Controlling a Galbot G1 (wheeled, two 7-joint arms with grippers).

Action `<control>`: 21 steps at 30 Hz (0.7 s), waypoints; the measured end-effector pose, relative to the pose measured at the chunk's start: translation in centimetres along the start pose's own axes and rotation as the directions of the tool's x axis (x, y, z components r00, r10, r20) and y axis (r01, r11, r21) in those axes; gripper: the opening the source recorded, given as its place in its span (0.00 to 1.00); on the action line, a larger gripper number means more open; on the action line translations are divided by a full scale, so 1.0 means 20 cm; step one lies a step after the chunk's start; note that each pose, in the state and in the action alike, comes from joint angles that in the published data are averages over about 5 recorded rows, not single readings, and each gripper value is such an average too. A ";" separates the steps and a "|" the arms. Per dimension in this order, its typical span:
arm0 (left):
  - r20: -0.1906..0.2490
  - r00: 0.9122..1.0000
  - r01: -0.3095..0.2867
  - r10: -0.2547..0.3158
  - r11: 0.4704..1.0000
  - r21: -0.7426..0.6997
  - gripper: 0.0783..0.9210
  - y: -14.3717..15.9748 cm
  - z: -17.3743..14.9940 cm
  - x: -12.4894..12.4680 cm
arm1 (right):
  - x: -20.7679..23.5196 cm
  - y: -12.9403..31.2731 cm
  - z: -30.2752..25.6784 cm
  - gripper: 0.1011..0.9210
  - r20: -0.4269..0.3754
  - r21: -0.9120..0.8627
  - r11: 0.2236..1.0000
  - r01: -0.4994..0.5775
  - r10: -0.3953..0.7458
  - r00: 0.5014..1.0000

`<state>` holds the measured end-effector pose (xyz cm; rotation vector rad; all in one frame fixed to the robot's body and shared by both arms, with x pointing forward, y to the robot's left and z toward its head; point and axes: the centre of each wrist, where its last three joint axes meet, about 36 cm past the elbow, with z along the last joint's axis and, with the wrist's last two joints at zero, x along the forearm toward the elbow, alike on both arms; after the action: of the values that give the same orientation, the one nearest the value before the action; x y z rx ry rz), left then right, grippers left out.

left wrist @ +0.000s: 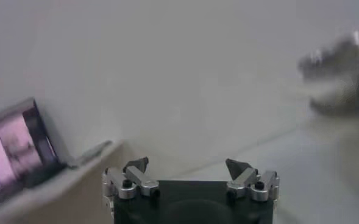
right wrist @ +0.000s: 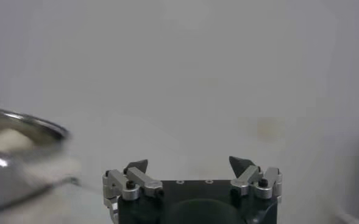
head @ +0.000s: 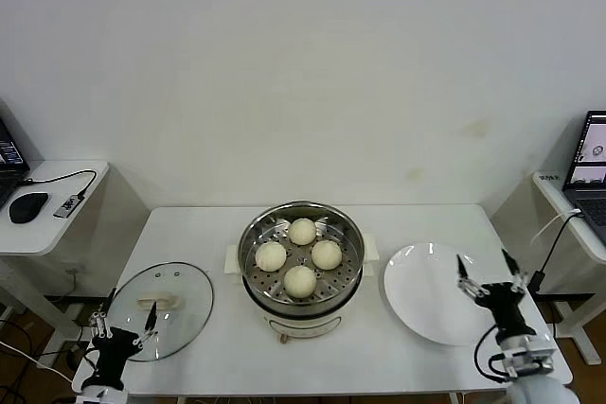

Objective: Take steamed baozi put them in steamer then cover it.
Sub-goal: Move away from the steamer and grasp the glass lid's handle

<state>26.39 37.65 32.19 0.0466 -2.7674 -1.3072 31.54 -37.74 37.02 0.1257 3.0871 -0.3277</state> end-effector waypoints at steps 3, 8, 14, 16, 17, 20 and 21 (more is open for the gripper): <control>-0.001 0.999 -0.040 0.040 0.983 -0.179 0.88 0.01 0.07 0.00 | 0.04 -0.02 0.03 0.88 -0.019 -0.006 0.999 -0.053 0.053 0.998; -0.009 0.995 -0.095 0.100 0.910 -0.403 0.88 0.02 0.15 -0.01 | 0.11 -0.04 0.08 0.88 -0.046 -0.011 0.994 -0.110 0.110 0.993; -0.017 0.989 -0.131 0.145 0.825 -0.550 0.88 0.03 0.21 -0.07 | 0.16 -0.05 0.11 0.88 -0.064 -0.017 0.988 -0.154 0.153 0.986; -0.021 0.988 -0.137 0.153 0.806 -0.576 0.88 0.04 0.23 -0.10 | 0.18 -0.05 0.12 0.88 -0.071 -0.019 0.986 -0.164 0.163 0.984; -0.022 0.988 -0.139 0.156 0.798 -0.586 0.88 0.05 0.23 -0.12 | 0.18 -0.05 0.13 0.88 -0.073 -0.019 0.985 -0.170 0.168 0.983; -0.021 0.987 -0.141 0.162 0.779 -0.611 0.88 0.05 0.24 -0.16 | 0.20 -0.05 0.14 0.88 -0.079 -0.020 0.983 -0.185 0.183 0.980; -0.020 0.986 -0.141 0.164 0.773 -0.618 0.88 0.06 0.25 -0.18 | 0.20 -0.06 0.15 0.88 -0.079 -0.020 0.982 -0.190 0.188 0.979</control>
<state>29.53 42.37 29.72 -0.2411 -2.1560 -2.0984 27.44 -39.12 34.18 0.4378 3.1199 -0.2791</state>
